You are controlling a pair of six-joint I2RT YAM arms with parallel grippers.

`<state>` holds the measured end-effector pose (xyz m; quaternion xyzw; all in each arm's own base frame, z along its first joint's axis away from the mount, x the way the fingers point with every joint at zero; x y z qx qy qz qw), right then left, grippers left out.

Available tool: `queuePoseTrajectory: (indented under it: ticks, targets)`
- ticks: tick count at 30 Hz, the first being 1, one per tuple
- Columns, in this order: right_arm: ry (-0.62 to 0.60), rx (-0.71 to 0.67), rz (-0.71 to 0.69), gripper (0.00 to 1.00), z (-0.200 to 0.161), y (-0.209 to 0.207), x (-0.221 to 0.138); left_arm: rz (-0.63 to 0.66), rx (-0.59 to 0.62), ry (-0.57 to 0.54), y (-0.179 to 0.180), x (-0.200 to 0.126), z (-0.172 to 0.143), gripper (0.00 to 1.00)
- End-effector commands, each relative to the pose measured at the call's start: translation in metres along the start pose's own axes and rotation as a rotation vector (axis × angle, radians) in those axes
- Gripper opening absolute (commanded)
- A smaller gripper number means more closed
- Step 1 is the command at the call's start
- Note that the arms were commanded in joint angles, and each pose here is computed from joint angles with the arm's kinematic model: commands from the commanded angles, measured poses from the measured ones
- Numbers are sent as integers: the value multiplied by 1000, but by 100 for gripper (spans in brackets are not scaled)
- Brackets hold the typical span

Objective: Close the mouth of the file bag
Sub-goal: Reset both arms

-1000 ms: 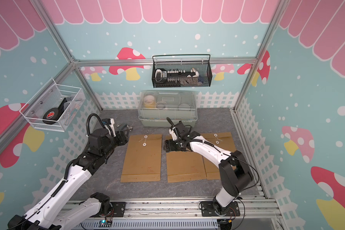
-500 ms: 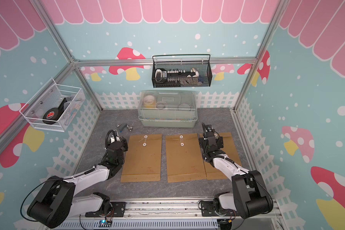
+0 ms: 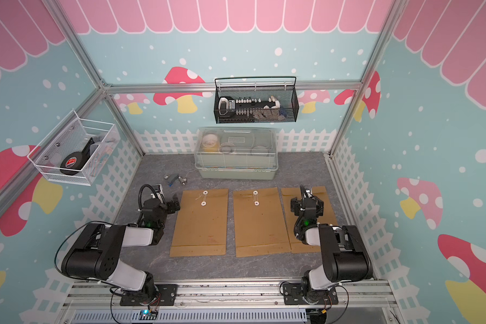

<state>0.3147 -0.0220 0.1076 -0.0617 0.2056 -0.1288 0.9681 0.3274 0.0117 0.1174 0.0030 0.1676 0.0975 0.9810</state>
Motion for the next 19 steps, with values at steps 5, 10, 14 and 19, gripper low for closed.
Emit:
queuePoseTrajectory:
  ticks: [5, 10, 14, 19]
  targets:
    - [-111, 14, 13, 99, 15, 0, -3, -20, -44, -84, 2, 1, 19, 99]
    - [-109, 15, 15, 99, 14, 0, -3, -15, -39, -80, 1, 1, 18, 99]
    - [-110, 15, 14, 99, 15, 0, -3, -26, -9, -68, -4, 2, 18, 99]
    - [-109, 14, 13, 99, 14, 0, -3, -20, -7, -68, -5, 1, 18, 99]
Point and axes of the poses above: each gripper's point midway between its finger pads, its own x axis out along the fingers, its own y axis along the line the jaws close on, z = x × y, the point moved 7 cm from there along -x, back along the fingers, and after that the axes turned 1 degree about x, right-handed, at the moved point
